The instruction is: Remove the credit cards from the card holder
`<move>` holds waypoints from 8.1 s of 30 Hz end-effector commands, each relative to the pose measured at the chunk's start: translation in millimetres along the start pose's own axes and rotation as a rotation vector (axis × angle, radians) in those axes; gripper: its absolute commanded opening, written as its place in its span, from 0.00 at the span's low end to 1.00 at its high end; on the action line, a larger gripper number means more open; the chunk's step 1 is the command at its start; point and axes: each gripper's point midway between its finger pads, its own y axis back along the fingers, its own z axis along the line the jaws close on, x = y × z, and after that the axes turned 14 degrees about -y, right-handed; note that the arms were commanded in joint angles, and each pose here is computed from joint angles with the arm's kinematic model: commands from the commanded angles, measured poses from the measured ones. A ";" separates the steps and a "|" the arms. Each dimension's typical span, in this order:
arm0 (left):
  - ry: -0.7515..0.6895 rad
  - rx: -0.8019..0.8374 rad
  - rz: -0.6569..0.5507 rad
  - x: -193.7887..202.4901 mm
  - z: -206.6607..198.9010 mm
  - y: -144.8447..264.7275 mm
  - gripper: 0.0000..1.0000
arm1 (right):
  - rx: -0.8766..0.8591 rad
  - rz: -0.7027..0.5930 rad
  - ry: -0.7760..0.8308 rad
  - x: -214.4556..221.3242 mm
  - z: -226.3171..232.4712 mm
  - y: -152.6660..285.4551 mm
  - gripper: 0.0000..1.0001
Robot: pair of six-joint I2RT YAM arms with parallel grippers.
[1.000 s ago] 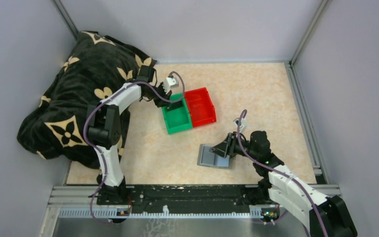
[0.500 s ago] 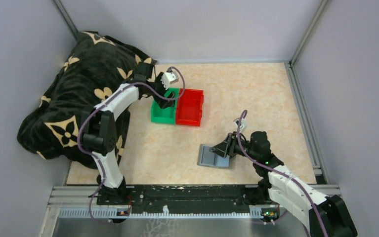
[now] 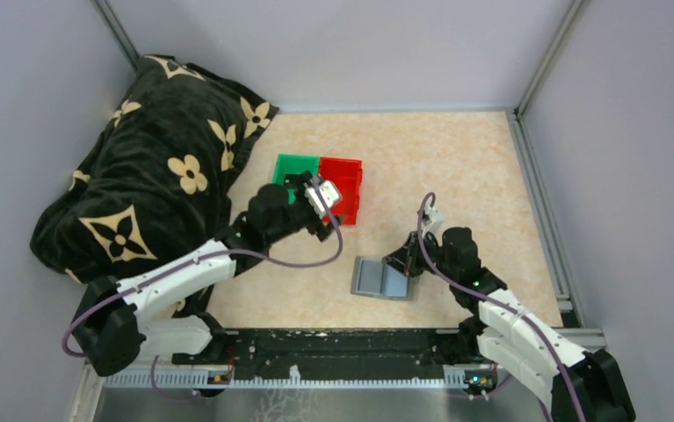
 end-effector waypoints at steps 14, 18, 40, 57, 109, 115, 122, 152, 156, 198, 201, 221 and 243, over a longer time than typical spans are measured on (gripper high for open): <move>0.741 -0.151 -0.150 5.1 -69.1 35.9 0.95 | 0.157 -0.012 0.189 -13.6 20.9 5.9 0.46; 0.747 -0.071 0.010 16.8 -91.0 6.0 0.46 | 0.159 -0.005 0.141 -5.9 14.4 3.0 0.26; 0.879 0.147 0.283 56.0 -212.0 -27.2 0.81 | 0.434 -0.032 -0.025 28.4 -67.1 15.2 0.00; 0.897 0.170 0.288 38.3 -215.4 -8.7 0.82 | 0.478 0.026 -0.039 44.4 -84.0 12.2 0.00; 0.853 0.278 0.296 23.8 -240.8 -15.4 0.83 | 0.499 0.029 -0.048 44.7 -87.0 11.9 0.00; 0.849 0.286 0.318 30.5 -247.1 -20.2 0.83 | 0.497 0.027 -0.047 44.4 -86.4 11.8 0.00; 0.841 0.268 0.356 44.5 -251.1 -22.9 0.83 | 0.499 0.028 -0.047 44.5 -86.9 11.9 0.00; 0.880 0.430 0.216 -16.3 -253.4 -26.0 0.82 | 0.499 0.022 -0.046 43.8 -87.2 12.4 0.00; 0.878 0.438 0.201 -21.2 -251.8 -25.3 0.81 | 0.498 0.019 -0.045 43.6 -86.9 12.6 0.00; 0.862 0.510 0.151 -36.5 -265.7 -45.4 0.82 | 0.256 -0.392 -0.029 -36.4 -11.8 56.9 0.00; 0.878 0.490 0.179 -26.0 -266.0 -46.1 0.80 | 0.272 -0.339 -0.021 -29.1 -16.9 46.6 0.00; 0.959 0.395 0.340 29.6 -279.0 -56.3 0.90 | 0.523 -0.155 -0.251 40.6 -99.0 25.7 0.00; 1.046 0.471 0.308 27.6 -293.4 -59.8 0.77 | 0.476 -0.249 -0.246 21.9 -85.0 36.8 0.00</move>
